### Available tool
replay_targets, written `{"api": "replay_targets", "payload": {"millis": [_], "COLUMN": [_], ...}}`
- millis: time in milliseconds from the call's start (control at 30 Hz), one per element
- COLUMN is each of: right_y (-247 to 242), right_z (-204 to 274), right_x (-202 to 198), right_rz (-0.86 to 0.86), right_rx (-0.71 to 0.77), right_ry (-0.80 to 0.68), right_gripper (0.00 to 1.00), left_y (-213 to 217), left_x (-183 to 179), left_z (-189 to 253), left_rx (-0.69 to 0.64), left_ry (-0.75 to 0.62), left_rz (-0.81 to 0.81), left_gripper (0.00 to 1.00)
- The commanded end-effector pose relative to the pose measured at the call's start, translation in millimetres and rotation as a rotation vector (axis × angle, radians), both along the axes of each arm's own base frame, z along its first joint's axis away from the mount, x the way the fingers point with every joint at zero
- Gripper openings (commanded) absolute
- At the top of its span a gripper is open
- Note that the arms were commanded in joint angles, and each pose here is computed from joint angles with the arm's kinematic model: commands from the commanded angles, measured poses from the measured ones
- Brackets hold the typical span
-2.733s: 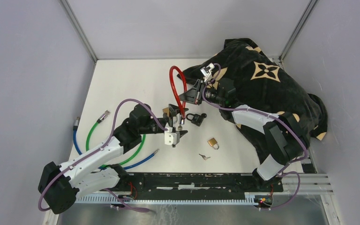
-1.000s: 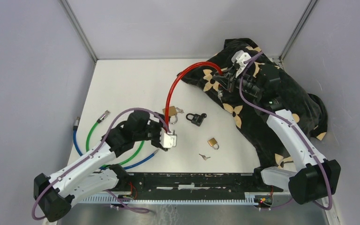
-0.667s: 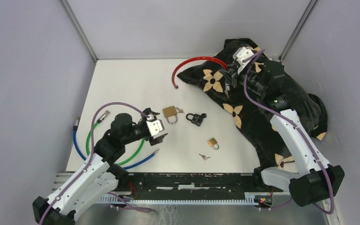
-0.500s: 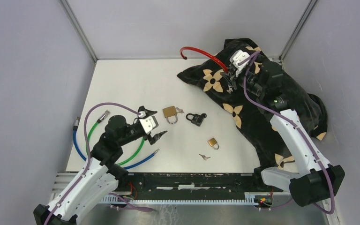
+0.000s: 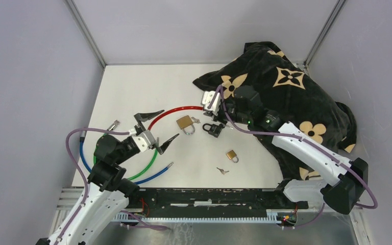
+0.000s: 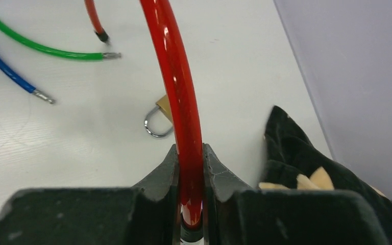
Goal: Lock with the key
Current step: Adjust the lock.
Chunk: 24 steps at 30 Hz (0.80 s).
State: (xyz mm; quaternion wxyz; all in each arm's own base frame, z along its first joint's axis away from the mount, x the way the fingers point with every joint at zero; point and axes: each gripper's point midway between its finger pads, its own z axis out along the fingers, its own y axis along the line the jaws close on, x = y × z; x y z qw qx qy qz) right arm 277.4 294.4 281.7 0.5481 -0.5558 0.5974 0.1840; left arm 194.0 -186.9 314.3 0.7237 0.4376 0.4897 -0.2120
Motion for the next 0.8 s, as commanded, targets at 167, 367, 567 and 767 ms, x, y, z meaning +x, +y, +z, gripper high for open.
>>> {"api": "replay_targets", "payload": {"millis": [167,367,567,767], "right_y": [54,59,60,48], "right_z": [0,-19,-25,23], "right_x": [-46,-74,-103,-135], "right_rz": [0.139,0.184,0.263,0.398], "right_rx": [-0.031,-0.057,-0.015,0.058], "right_ry": [-0.025,0.057,0.151,0.123], "right_gripper": [0.00,0.00,0.15,0.64], "left_y": [27,33,24,2], "left_x": [13,15,2,-25], "left_z": [-24,-48,-47,-9], "left_rx": [0.164,0.317,0.372,0.331], "left_ry": [-0.111,-0.169,-0.249,-0.379], "left_rz": [0.142,0.146,0.051,-0.127], "left_gripper": [0.95,0.70,0.02,0.02]}}
